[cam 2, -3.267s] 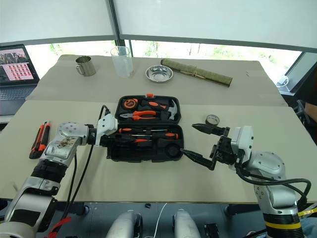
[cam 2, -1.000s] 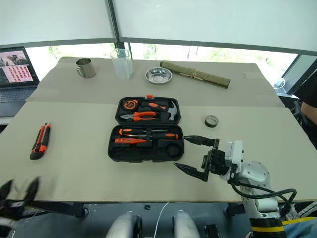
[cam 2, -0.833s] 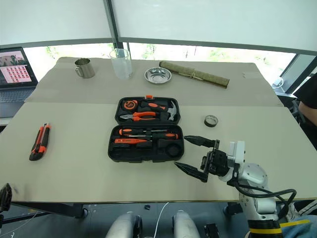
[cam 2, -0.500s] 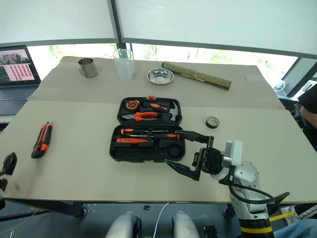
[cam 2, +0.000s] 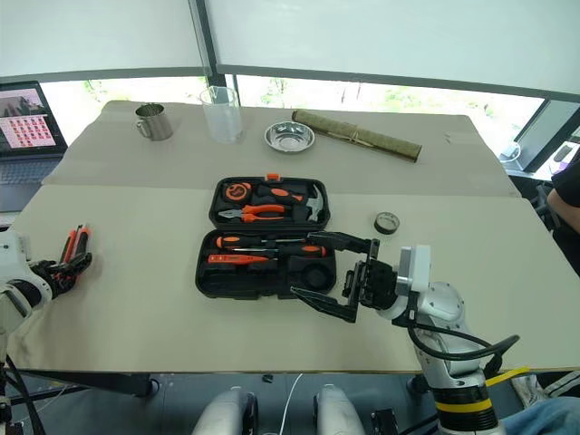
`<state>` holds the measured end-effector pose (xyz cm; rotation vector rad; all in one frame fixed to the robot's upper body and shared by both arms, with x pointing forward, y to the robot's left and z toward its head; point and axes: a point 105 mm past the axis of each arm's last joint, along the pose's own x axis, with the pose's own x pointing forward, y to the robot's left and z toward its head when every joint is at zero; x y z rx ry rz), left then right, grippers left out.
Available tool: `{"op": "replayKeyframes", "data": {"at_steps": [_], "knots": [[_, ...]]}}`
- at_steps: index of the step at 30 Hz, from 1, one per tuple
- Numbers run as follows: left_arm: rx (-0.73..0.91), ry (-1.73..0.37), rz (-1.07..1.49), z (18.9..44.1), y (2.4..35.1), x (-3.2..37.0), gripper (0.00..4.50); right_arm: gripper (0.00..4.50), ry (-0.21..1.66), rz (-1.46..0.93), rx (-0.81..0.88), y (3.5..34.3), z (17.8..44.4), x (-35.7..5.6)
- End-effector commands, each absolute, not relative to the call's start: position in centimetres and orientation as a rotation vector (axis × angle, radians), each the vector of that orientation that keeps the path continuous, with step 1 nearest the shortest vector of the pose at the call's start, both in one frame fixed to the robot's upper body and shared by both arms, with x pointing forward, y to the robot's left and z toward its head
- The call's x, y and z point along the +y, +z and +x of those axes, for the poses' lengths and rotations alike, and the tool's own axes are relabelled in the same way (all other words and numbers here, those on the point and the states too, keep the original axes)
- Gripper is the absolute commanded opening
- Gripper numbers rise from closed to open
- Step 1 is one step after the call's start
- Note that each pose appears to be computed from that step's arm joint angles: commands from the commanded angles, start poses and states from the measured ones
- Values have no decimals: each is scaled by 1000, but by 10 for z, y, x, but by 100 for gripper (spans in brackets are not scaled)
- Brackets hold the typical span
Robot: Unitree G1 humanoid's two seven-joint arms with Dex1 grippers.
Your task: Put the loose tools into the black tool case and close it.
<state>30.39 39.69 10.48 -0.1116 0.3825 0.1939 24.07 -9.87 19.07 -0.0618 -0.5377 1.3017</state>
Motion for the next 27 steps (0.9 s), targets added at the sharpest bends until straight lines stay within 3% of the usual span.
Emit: {"op": "replayKeyframes", "data": {"at_steps": [1,2,3,7,9,14,17,27], "knots": [[392,160,-93,305,107,394,238,450,1291,-91,-572,203,240,-101],[355,133,-62,307,114,393,192,450,1283,-99,-571,205,241,-102],[312,105,-26,308,123,391,179,450,1277,-106,-568,206,241,-104],[89,-225,164,314,167,353,178,450,1261,-142,-526,206,237,-115],[41,-517,291,310,176,312,178,450,1263,-205,-468,199,233,-127],[73,-1088,391,295,170,227,178,450,1212,-373,-314,188,238,-169],[135,-1297,481,291,160,192,178,450,1190,-403,-236,186,241,-187],[246,-1503,732,313,130,132,178,450,1177,-310,-215,182,230,-178]]}}
